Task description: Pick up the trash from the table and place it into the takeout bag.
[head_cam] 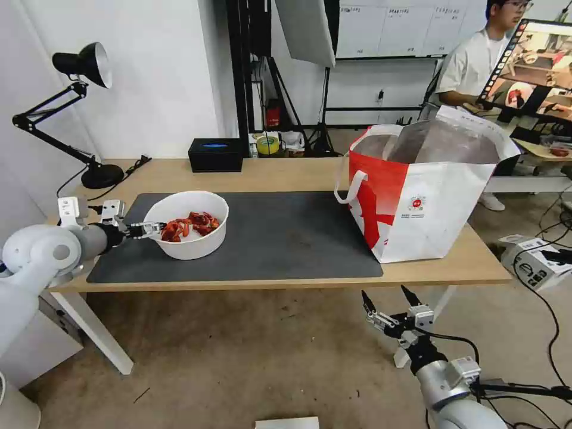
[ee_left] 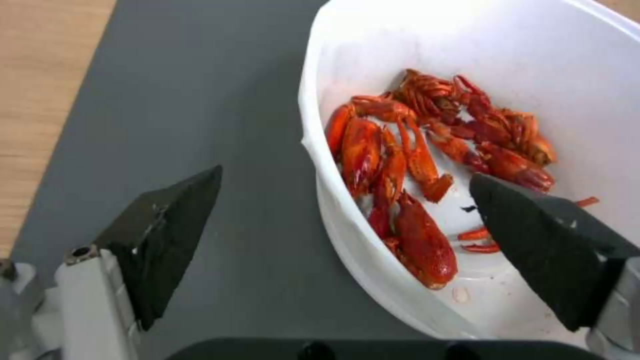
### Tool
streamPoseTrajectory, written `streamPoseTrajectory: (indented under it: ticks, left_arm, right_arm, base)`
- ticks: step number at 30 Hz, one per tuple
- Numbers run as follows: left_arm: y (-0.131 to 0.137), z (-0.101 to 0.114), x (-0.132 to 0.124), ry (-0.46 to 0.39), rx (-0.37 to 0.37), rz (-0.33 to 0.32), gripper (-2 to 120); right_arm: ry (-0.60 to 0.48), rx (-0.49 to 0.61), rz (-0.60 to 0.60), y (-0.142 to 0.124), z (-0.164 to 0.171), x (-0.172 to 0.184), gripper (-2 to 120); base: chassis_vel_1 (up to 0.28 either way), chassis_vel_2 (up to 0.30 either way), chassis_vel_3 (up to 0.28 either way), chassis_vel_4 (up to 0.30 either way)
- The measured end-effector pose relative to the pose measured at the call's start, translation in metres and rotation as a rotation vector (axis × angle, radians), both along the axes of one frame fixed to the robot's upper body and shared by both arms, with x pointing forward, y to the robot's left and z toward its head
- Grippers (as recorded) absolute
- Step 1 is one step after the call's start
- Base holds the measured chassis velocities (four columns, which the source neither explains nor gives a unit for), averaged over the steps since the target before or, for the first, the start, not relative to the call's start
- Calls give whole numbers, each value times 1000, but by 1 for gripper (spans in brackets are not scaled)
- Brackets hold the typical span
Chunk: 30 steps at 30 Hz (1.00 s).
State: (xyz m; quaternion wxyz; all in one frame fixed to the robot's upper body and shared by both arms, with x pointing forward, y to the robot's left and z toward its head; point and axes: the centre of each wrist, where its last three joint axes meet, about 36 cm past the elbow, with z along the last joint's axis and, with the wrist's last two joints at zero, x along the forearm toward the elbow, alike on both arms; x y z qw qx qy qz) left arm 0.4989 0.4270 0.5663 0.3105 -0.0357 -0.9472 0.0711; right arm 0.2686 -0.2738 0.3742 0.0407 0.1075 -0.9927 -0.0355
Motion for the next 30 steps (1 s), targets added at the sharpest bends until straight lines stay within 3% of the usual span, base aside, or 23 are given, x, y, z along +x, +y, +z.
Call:
streamPoseTrajectory:
  ticks: [16, 23, 30]
  left_arm:
    - [-11, -8, 21, 49, -15, 8, 95]
    - [-13, -14, 24, 66, 7, 20, 67]
    - [-12, -14, 24, 68, 10, 18, 45]
  right_arm:
    - [0, 0, 0, 0, 0, 0, 100]
    - [0, 0, 0, 0, 0, 0, 100]
    - [0, 0, 0, 0, 0, 0, 100]
  base:
    - [0, 0, 0, 0]
    - [0, 0, 0, 0]
    - [0, 0, 0, 0]
